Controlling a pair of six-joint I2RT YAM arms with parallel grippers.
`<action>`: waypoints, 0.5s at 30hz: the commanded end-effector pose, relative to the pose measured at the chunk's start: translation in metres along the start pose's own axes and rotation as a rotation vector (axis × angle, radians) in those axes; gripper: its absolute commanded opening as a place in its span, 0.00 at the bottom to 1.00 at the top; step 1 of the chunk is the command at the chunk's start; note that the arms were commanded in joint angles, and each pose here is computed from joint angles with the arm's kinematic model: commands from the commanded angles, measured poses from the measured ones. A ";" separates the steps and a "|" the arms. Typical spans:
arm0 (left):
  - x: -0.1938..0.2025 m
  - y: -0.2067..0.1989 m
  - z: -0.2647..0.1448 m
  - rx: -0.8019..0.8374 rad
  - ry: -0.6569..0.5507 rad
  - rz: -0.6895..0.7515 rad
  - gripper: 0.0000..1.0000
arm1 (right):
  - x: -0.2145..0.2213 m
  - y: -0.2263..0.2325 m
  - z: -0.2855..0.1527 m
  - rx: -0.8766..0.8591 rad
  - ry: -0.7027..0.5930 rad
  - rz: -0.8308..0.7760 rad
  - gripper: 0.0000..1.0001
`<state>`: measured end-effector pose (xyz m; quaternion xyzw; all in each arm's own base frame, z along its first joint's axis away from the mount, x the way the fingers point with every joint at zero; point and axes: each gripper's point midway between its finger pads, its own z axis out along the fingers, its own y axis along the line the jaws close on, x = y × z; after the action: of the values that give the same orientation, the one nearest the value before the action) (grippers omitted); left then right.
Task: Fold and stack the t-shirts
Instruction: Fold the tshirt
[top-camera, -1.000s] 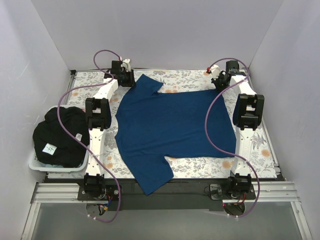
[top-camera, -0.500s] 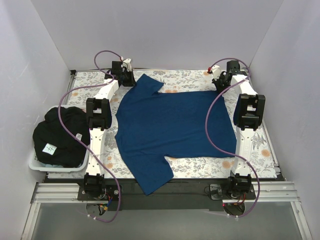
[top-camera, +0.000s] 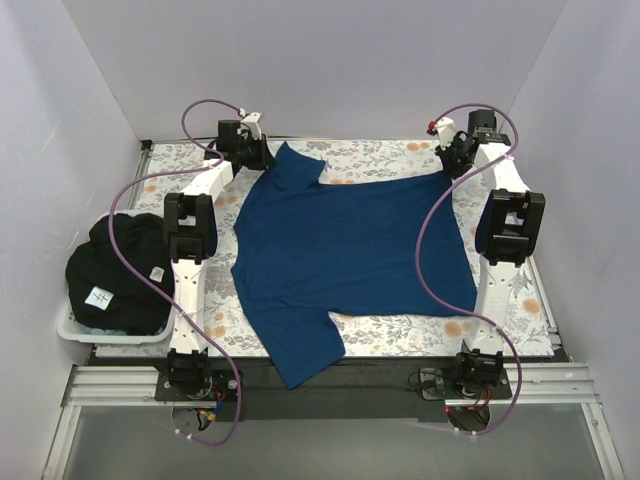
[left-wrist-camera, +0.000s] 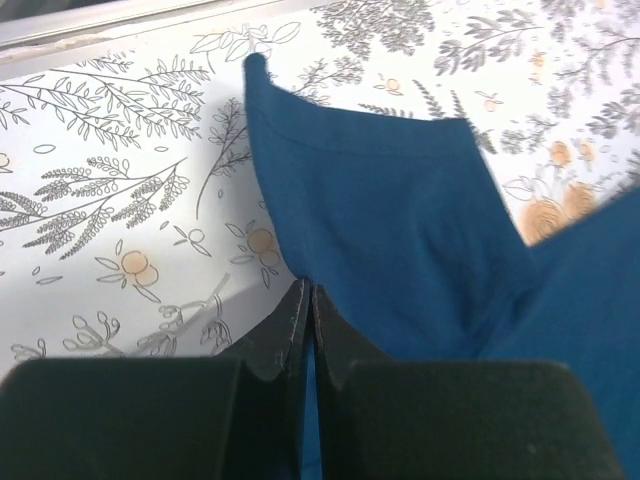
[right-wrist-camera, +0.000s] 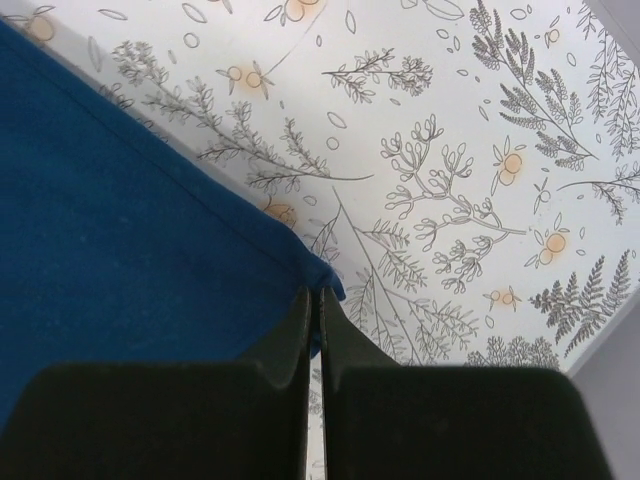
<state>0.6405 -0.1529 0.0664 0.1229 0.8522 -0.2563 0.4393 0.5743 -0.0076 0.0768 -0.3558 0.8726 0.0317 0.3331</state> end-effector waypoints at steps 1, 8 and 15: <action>-0.071 -0.028 -0.050 0.059 -0.140 0.092 0.00 | -0.027 -0.004 -0.038 0.031 -0.066 -0.043 0.01; -0.064 -0.046 -0.088 0.079 -0.143 0.188 0.00 | -0.023 0.010 -0.053 0.006 -0.070 -0.073 0.01; -0.048 -0.070 -0.125 0.118 -0.127 0.237 0.00 | -0.023 0.020 -0.071 -0.005 -0.085 -0.106 0.01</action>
<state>0.5661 -0.1398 0.1409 0.1928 0.8195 -0.2616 0.4720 0.5375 0.0002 0.1064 -0.3862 0.8579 0.0386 0.3368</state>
